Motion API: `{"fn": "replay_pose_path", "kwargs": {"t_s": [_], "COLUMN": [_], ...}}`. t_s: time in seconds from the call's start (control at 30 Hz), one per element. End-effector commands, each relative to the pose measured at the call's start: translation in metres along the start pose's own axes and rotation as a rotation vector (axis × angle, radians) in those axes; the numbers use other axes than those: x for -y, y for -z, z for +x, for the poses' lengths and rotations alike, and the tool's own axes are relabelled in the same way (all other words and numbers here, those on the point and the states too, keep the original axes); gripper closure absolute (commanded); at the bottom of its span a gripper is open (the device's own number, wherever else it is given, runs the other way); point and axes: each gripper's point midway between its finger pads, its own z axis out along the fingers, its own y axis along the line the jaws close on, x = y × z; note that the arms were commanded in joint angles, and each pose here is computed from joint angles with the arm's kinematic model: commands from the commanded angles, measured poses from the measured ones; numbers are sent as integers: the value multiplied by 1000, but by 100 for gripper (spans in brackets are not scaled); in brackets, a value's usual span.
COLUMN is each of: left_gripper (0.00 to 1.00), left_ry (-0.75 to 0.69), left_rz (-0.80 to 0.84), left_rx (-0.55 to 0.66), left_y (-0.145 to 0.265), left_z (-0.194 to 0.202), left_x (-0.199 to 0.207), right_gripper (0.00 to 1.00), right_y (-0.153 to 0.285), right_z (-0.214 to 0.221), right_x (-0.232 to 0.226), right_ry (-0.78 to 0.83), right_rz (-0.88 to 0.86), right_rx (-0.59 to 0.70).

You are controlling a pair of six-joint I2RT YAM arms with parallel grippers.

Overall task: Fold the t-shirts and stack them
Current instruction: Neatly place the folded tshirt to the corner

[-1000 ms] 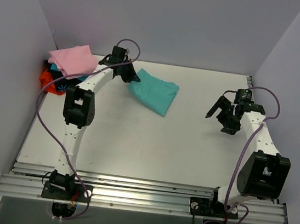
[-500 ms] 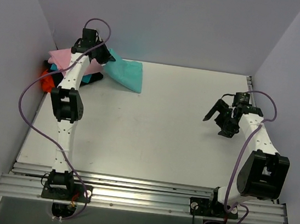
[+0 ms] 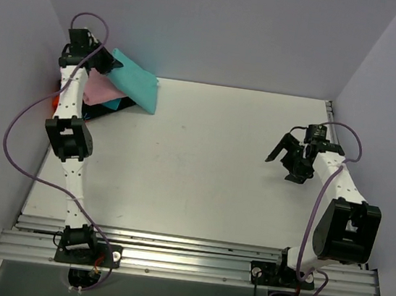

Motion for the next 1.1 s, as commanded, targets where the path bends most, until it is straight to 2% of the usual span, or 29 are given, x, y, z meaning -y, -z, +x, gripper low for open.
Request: {"fn": "replay_pose_path", "kwargs": {"t_s": [0.0,0.07,0.1,0.2,0.33,0.53,0.6,0.73,0.77,1.07], "left_gripper": [98,98,98,98,98,96,86,27,3,6], "left_ry": [-1,38,79,124,145,168,180,182,186,206], "left_rz": [106,120,115,121,119,106,84,22,-2,-152], "left_rx": [285,334,386,455,463,410,388,368,373,458], "left_y": [118,143,168,206,223,212,205,197,197,223], "left_z": [-119,-144,-167,-195,-200,-186,-179,-170,-170,-182], "left_x": [26,11,-5,-27,-39,-48,-57,-71,-76,-94], "right_gripper": [4,4,4,4,4,5,5,4,4,4], "right_y": [-2,-6,-8,-13,-15,-12,-12,-12,-12,-12], "right_z": [11,17,20,27,25,10,9,13,14,26], "right_x": [-1,0,0,1,-3,-13,-14,-11,-10,-2], "right_ry": [16,21,24,36,38,45,44,41,41,40], "right_rz": [-8,-4,-3,2,-2,-15,-16,-13,-13,0], "right_rx": [-30,-45,-52,-71,-77,-56,-54,-57,-59,-75]}}
